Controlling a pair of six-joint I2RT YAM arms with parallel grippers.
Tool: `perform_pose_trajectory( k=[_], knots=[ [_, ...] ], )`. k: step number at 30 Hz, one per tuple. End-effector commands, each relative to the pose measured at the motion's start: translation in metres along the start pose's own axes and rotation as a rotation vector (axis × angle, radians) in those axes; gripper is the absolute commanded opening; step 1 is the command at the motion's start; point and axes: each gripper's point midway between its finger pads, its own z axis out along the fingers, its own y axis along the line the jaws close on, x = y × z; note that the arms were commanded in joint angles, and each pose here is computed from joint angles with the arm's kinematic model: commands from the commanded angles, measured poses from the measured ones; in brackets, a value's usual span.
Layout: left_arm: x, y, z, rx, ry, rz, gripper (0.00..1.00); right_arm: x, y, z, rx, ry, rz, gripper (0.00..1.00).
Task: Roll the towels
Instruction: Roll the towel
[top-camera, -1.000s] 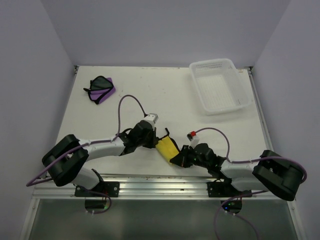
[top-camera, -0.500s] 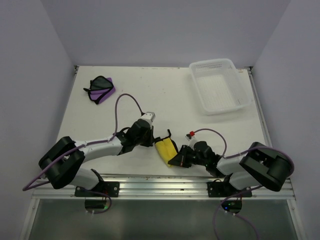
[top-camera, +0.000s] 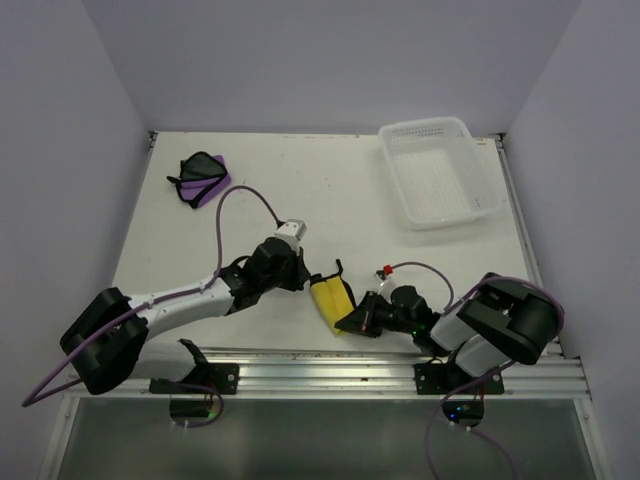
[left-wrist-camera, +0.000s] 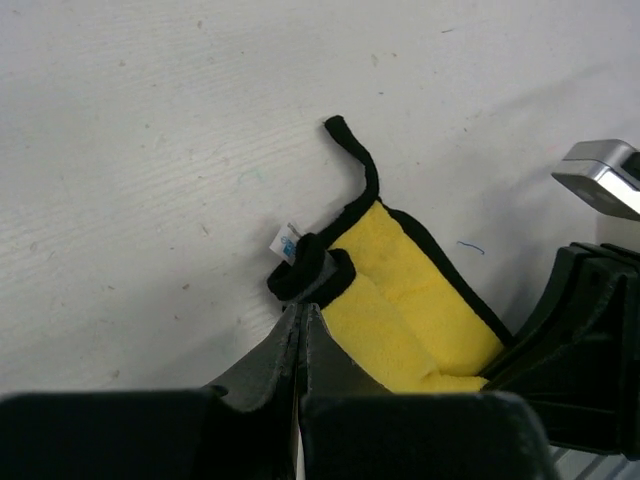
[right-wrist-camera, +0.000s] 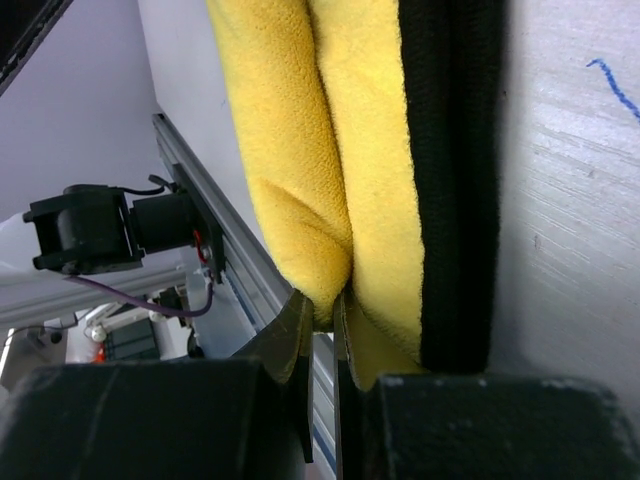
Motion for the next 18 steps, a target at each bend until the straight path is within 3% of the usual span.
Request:
perform_pose_trajectory(
  k=[1,6,18],
  knots=[
    [-0.012,-0.024,-0.007,0.153,-0.065,0.033,0.00,0.003,0.001,-0.001,-0.015,0.014,0.026,0.00],
    [-0.004,-0.042,-0.007,0.259,-0.065,0.025,0.00,0.003,-0.002,0.001,-0.011,0.020,0.027,0.00],
    [0.019,-0.069,0.012,0.281,-0.013,0.071,0.00,0.005,0.001,0.005,-0.059,0.030,0.014,0.00]
  ],
)
